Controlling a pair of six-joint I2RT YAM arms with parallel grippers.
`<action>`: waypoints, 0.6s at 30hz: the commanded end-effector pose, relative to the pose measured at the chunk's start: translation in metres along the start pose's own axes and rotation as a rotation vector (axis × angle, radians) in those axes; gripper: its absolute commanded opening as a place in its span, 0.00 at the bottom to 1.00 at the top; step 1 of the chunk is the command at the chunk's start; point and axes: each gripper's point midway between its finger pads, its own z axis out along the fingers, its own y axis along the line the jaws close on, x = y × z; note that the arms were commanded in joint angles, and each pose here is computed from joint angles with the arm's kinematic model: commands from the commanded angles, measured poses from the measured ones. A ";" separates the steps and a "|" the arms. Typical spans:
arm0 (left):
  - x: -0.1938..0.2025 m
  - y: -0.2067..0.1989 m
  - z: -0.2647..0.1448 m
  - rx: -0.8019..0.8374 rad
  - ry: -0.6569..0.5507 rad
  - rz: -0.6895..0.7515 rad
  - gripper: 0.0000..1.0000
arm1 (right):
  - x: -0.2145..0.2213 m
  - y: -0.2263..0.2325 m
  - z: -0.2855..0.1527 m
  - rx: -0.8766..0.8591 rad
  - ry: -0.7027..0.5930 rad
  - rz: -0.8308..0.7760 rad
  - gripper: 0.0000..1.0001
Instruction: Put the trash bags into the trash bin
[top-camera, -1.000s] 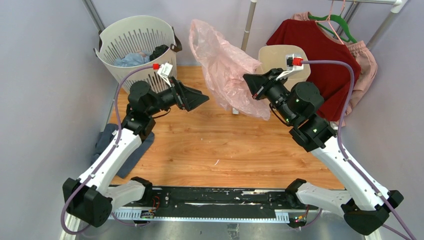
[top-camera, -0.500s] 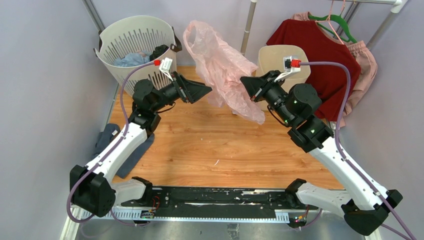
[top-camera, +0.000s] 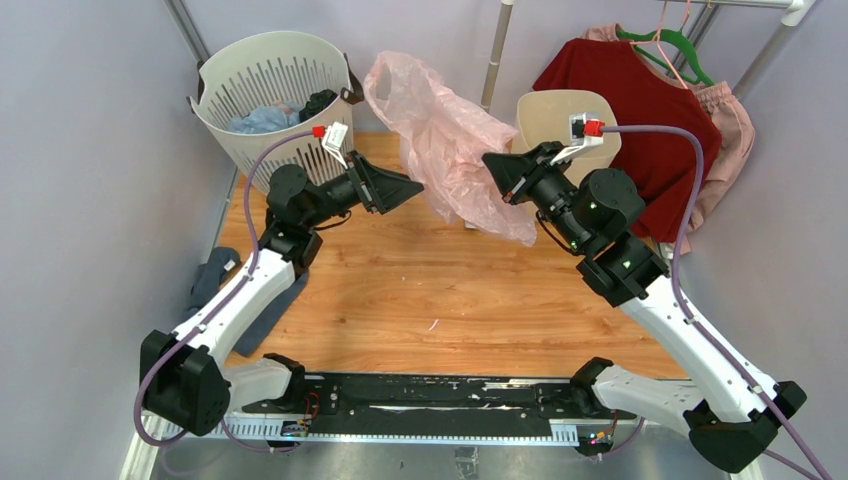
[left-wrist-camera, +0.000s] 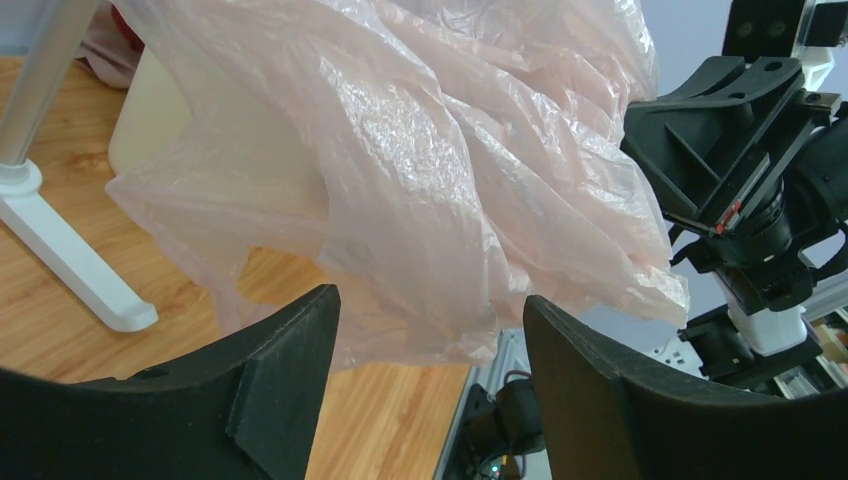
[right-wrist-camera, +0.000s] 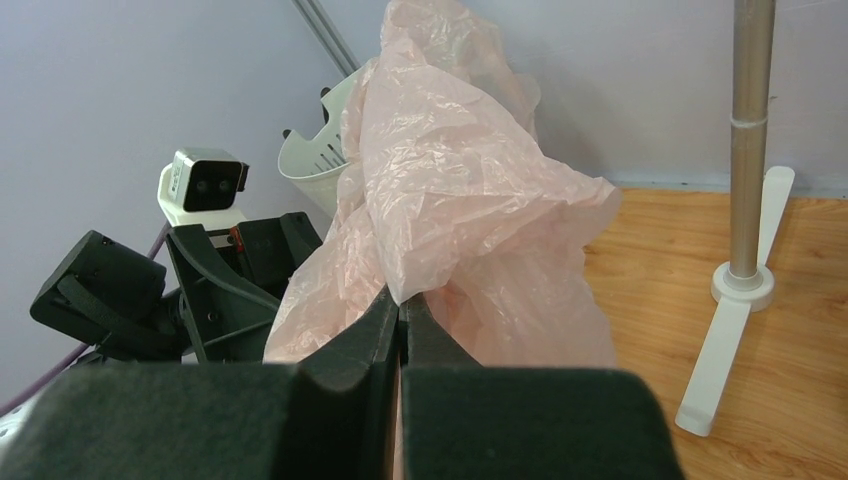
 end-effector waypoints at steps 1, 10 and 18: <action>0.000 -0.006 0.000 0.022 -0.005 0.019 0.74 | -0.007 0.000 -0.002 -0.002 -0.030 -0.007 0.00; -0.006 -0.008 0.011 0.048 -0.021 -0.007 0.72 | 0.003 -0.001 0.003 -0.010 -0.010 0.005 0.00; -0.016 -0.011 0.020 0.107 -0.075 -0.061 0.25 | 0.007 -0.001 0.002 -0.019 0.003 0.014 0.00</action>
